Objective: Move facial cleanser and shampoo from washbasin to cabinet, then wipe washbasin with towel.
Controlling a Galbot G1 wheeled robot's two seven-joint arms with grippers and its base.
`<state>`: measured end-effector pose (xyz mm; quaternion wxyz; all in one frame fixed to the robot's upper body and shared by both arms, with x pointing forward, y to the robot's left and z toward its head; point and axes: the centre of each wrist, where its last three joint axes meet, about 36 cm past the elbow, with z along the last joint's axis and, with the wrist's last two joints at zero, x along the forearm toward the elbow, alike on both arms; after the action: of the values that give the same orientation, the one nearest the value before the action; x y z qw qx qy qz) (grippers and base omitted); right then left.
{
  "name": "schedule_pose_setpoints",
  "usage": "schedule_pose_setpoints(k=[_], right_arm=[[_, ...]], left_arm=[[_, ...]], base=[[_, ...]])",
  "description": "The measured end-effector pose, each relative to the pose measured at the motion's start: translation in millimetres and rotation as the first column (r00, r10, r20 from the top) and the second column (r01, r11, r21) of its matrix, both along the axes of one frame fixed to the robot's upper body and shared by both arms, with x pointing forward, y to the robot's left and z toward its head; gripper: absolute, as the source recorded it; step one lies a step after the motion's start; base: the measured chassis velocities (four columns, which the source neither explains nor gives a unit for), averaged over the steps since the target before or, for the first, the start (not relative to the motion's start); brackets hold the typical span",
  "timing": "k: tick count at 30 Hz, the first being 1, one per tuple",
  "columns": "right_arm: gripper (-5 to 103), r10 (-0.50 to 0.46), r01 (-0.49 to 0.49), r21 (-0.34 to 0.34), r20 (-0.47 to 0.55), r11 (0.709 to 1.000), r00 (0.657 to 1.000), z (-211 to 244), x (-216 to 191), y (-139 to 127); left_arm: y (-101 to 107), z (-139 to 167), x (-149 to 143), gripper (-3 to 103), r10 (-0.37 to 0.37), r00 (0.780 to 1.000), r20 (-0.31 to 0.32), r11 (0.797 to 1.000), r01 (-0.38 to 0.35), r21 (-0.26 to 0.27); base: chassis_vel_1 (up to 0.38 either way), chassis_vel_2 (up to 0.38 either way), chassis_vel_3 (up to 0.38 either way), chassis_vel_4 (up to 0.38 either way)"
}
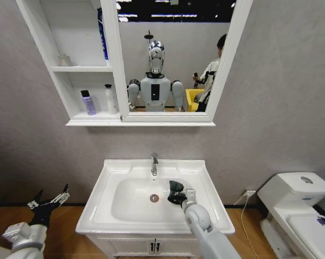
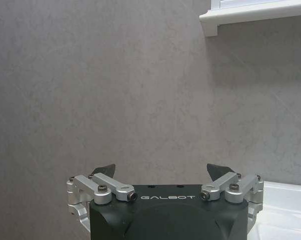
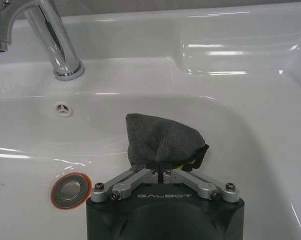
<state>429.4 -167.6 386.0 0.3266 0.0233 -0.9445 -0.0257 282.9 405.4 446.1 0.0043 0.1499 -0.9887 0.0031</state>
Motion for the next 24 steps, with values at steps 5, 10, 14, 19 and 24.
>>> schedule_pose_setpoints(k=[5,10,14,19,24], right_arm=[[0,0.007,-0.007,-0.022,0.004,1.0,1.0,-1,5,-5],[0,0.001,-0.001,-0.035,-0.003,0.999,1.0,-1,5,-7],[0,-0.001,0.0,-0.048,-0.022,0.999,1.0,-7,0,-10],[0,-0.006,0.004,-0.055,-0.037,0.998,0.999,-9,1,-17],[0,-0.003,0.001,-0.042,-0.05,0.999,0.999,-18,9,-20]], left_arm=[[0,0,0,100,0.0,1.0,0.0,1.0,0.0,0.0],[0,0,0,100,0.0,1.0,0.0,1.0,0.0,0.0],[0,0,0,100,0.0,1.0,0.0,1.0,0.0,0.0],[0,0,0,100,0.0,1.0,0.0,1.0,0.0,0.0],[0,0,0,100,0.0,1.0,0.0,1.0,0.0,0.0]], base=[[0.0,0.0,0.0,0.0],[0.0,0.0,0.0,0.0],[0.0,0.0,0.0,0.0],[0.0,0.0,0.0,0.0],[0.0,0.0,0.0,0.0]])
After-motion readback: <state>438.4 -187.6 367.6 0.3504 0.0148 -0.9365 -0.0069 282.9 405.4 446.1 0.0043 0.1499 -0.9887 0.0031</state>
